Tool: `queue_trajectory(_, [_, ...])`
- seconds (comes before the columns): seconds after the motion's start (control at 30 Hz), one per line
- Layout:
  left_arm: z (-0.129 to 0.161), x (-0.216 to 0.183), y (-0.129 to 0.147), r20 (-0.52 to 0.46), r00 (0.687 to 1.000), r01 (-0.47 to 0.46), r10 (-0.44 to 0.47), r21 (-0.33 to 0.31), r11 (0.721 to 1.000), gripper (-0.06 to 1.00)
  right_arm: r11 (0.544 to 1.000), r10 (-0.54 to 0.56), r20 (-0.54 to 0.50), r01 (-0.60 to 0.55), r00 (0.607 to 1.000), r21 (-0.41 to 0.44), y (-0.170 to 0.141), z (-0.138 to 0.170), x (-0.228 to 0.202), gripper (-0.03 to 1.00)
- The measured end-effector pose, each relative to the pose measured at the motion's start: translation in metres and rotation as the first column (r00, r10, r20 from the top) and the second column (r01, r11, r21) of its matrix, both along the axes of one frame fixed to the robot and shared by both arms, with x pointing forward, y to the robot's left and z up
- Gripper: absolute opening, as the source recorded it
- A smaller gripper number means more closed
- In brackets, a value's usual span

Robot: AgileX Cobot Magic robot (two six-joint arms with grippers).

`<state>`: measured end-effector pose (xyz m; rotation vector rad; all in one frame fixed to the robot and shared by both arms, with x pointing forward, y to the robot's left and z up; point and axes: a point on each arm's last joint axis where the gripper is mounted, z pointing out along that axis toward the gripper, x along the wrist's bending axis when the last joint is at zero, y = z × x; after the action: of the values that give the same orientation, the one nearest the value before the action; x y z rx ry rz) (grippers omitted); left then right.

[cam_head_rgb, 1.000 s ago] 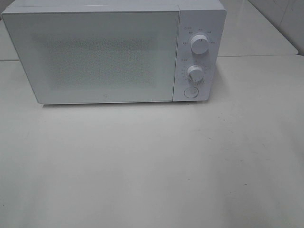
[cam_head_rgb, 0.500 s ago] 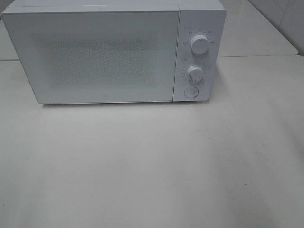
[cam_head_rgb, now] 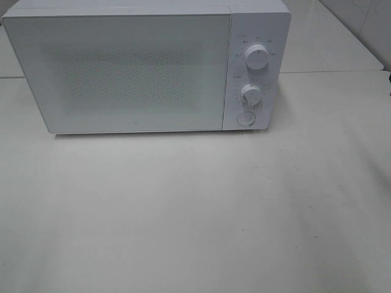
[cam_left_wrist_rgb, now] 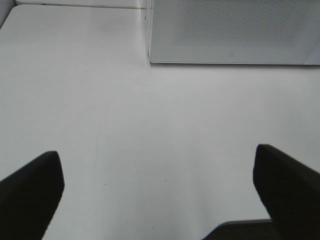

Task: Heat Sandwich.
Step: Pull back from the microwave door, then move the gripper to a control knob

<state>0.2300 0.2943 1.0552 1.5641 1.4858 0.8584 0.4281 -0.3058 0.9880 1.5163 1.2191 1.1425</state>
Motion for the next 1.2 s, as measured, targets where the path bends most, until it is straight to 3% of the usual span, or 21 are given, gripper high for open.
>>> queue_trajectory(0.13, [0.000, 0.000, 0.000, 0.000, 1.000, 0.000, 0.000, 0.000, 1.000, 0.97, 1.000, 0.022, 0.002, -0.022, 1.000, 0.015, 0.008, -0.005, 0.003, 0.76])
queue_trajectory(0.5, [0.000, 0.000, 0.000, 0.000, 1.000, 0.000, 0.000, 0.000, 1.000, 0.97, 0.985, 0.157, -0.055, -0.160, 0.986, -0.060, 0.051, -0.026, 0.010, 0.76])
queue_trajectory(1.2, [0.000, 0.000, 0.000, 0.000, 1.000, 0.000, 0.000, 0.000, 1.000, 0.96, 0.980, 0.150, -0.063, -0.157, 0.987, -0.126, 0.112, -0.054, 0.001, 0.76])
